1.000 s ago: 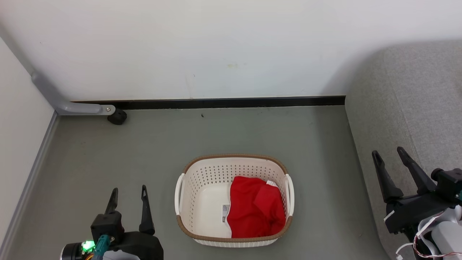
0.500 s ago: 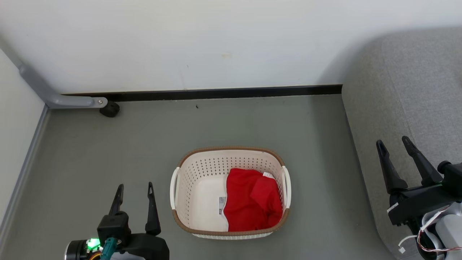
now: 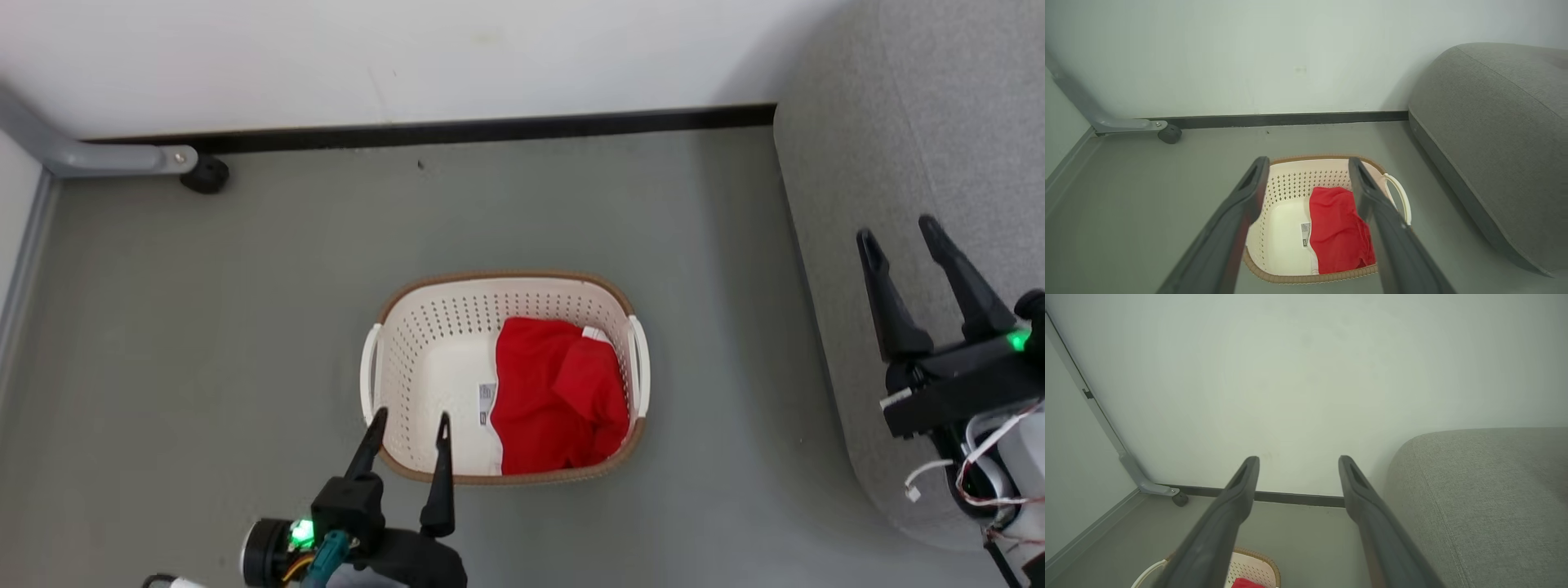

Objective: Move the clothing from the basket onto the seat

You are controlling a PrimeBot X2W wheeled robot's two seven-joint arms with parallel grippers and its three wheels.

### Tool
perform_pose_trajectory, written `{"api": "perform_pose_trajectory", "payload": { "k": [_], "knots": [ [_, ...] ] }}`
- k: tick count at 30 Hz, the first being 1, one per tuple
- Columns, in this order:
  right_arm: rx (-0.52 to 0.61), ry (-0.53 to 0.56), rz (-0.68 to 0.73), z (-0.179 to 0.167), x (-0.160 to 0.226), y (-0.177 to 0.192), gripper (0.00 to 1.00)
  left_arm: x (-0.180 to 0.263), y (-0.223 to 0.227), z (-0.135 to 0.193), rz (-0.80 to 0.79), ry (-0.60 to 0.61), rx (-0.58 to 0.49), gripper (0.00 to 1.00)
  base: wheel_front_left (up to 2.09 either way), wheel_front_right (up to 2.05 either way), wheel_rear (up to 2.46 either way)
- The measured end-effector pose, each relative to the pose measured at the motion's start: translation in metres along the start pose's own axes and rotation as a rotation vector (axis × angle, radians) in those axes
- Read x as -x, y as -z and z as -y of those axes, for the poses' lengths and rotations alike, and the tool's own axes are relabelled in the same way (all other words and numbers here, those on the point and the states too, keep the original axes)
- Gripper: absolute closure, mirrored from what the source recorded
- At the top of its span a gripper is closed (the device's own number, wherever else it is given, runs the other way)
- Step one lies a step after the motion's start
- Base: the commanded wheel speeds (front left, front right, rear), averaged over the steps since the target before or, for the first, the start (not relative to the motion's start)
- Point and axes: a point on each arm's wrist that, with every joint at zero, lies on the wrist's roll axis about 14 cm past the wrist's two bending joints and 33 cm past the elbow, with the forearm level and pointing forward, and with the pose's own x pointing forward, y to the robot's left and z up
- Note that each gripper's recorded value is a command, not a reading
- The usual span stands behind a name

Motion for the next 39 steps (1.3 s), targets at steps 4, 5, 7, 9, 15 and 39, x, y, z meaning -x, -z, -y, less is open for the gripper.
{"api": "perform_pose_trajectory", "payload": {
  "k": [4, 5, 7, 9, 15, 39],
  "knots": [
    [0.0, -0.009, 0.006, 0.004, -0.012, 0.002, 0.0, -0.017, 0.007, 0.018, -0.026, 0.059, 0.021, 0.0, 0.0, 0.0, 0.0],
    [-0.001, -0.008, 0.004, 0.005, -0.013, 0.004, 0.0, -0.022, 0.007, 0.022, -0.03, 0.074, 0.025, 0.0, 0.0, 0.0, 0.0],
    [-0.002, -0.006, 0.002, 0.007, -0.015, 0.006, 0.0, -0.027, 0.008, 0.026, -0.035, 0.086, 0.032, 0.0, 0.0, 0.0, 0.0],
    [-0.004, -0.006, -0.002, 0.011, -0.018, 0.01, 0.0, -0.038, 0.012, 0.033, -0.049, 0.113, 0.039, 0.0, 0.0, 0.0, 0.0],
    [-0.002, 0.006, -0.012, 0.025, -0.029, 0.021, 0.0, -0.067, 0.029, 0.047, -0.099, 0.169, 0.03, 0.0, 0.0, 0.0, 0.0],
    [-0.016, -0.006, -0.049, 0.051, -0.068, 0.08, 0.0, -0.177, 0.131, 0.065, -0.379, 0.25, 0.041, 0.0, 0.0, 0.0, 0.0]
  ]
}}
